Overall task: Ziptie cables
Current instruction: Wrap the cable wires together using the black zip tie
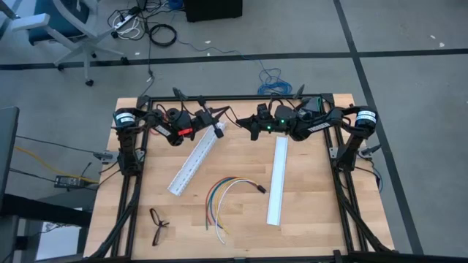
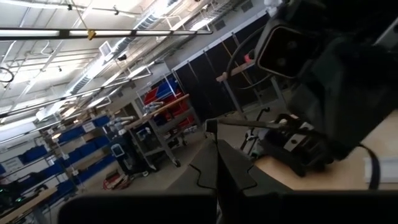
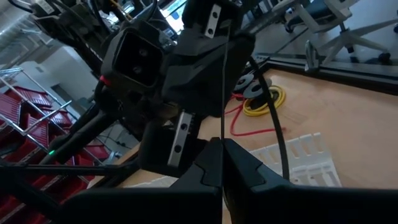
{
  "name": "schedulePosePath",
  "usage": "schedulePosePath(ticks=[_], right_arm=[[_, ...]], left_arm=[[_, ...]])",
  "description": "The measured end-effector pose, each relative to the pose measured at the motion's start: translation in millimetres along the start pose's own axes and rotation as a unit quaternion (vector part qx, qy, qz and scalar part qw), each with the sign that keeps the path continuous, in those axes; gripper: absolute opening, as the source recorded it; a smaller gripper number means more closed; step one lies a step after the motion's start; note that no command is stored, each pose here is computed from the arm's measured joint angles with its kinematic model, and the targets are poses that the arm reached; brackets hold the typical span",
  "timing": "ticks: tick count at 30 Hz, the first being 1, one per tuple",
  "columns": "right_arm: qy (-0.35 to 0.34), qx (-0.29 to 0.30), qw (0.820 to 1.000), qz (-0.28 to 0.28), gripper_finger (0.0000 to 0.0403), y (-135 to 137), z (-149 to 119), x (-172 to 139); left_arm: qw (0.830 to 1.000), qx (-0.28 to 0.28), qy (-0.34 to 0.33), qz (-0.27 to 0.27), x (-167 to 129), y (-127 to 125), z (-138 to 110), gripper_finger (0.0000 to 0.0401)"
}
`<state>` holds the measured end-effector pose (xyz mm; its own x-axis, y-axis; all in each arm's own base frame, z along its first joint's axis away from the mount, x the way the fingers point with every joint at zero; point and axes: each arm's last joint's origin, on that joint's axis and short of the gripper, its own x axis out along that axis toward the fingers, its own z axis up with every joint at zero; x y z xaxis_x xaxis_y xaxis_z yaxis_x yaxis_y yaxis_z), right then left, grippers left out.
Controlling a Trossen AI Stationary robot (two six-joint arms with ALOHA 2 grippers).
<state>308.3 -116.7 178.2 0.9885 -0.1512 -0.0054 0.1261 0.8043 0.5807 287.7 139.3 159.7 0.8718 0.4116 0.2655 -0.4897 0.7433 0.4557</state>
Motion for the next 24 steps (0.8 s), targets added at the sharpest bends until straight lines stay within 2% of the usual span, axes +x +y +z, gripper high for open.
schedulePosePath(ticks=[11,24], right_arm=[[0.005,-0.003,1.0,-0.006,0.0,-2.4,-0.2,-0.5],[0.009,-0.017,1.0,0.012,0.0,-0.4,-0.1,-0.3]], left_arm=[[1.0,0.0,0.0,-0.001,0.0,-0.2,0.0,0.0001],[1.0,0.0,0.0,-0.001,0.0,-0.1,0.0,0.0001]])
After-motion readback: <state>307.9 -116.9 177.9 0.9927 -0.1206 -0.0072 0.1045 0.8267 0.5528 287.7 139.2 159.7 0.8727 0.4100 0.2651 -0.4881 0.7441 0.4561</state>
